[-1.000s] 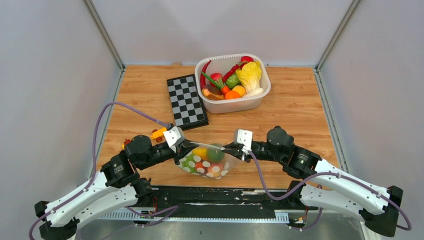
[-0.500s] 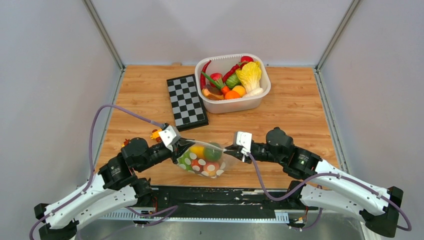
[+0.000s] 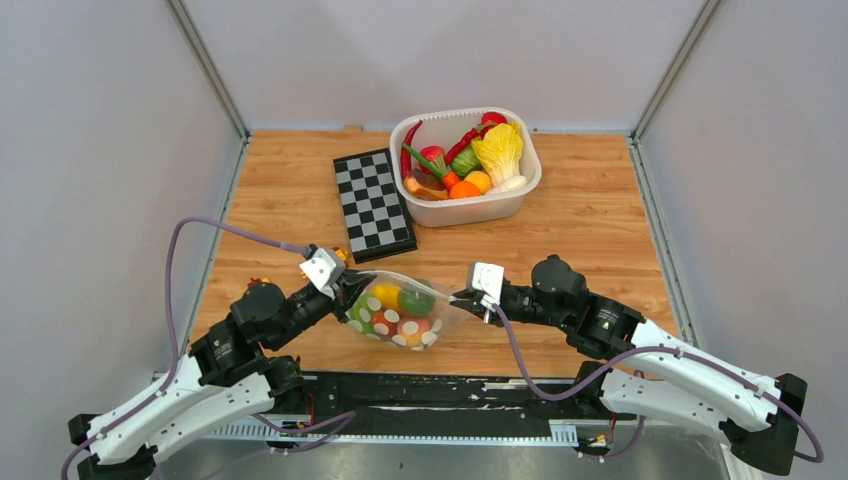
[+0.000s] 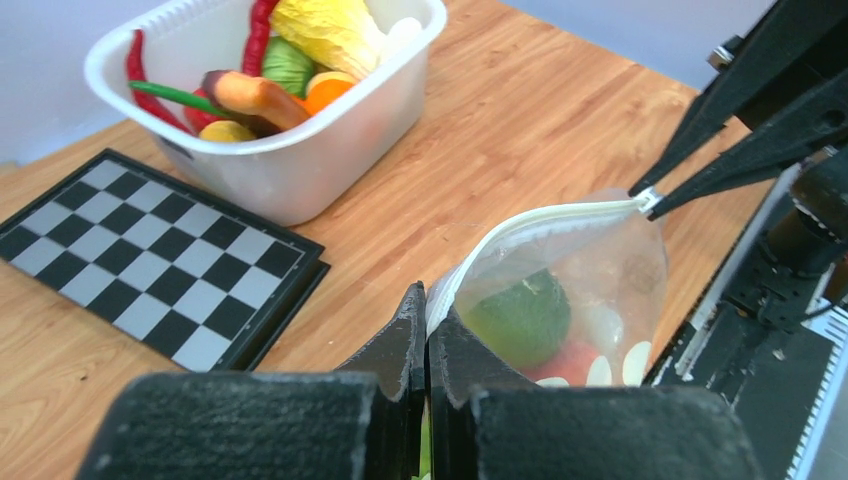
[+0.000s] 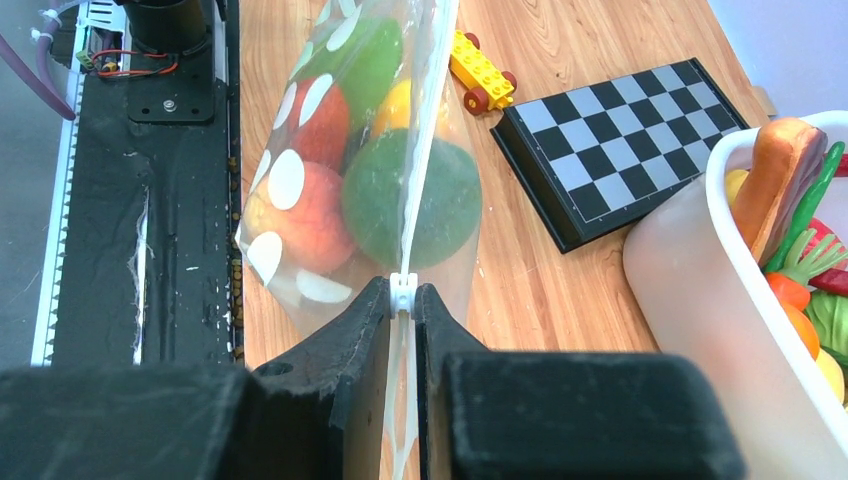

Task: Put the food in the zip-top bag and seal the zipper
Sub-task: Zip the zipper food storage bag at the center of the board.

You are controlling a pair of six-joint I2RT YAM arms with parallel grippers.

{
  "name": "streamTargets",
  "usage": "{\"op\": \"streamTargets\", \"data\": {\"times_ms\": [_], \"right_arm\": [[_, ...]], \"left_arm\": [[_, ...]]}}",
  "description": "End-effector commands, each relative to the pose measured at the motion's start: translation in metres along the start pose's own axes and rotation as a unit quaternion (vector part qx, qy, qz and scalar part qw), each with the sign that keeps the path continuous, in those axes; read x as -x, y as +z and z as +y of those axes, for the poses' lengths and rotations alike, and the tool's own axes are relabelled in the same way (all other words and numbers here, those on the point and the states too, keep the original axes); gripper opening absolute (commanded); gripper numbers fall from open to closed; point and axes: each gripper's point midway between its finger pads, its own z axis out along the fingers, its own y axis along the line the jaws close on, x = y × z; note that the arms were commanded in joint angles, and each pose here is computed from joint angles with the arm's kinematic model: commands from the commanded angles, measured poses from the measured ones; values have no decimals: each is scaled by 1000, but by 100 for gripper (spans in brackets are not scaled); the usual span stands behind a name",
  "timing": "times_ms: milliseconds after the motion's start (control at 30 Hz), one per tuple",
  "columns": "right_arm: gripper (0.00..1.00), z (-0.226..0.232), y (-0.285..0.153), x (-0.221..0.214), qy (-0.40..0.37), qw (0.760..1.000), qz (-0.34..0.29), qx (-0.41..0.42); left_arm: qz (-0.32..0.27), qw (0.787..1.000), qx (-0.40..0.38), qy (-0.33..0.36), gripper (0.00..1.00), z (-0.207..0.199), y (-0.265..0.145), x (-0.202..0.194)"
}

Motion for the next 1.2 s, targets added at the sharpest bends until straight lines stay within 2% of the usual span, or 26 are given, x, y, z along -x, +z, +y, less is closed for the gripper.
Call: {"op": "streamTargets", "data": {"times_ms": [0, 300, 633, 800, 1000, 1167], "right_arm": [[0, -1, -6, -16, 5, 999, 30, -10], [0, -2, -6, -20, 9, 999, 36, -15], [0, -3, -6, -23, 10, 999, 40, -20], [0, -3, -5, -21, 11, 999, 36, -20], [5, -5, -3, -9, 20, 999, 14, -21], [6, 1, 2, -1, 24, 1000, 0, 0]], "left_arm": [[-61, 993, 96, -22, 0, 34, -11, 28], [-62, 979, 186, -46, 0, 65, -30, 21], [-84, 964, 242, -71, 0, 85, -53, 20], [-80, 966, 235, -68, 0, 83, -52, 18], [-71, 984, 156, -47, 0, 56, -33, 21], [-58, 991, 118, -37, 0, 42, -21, 21]]}}
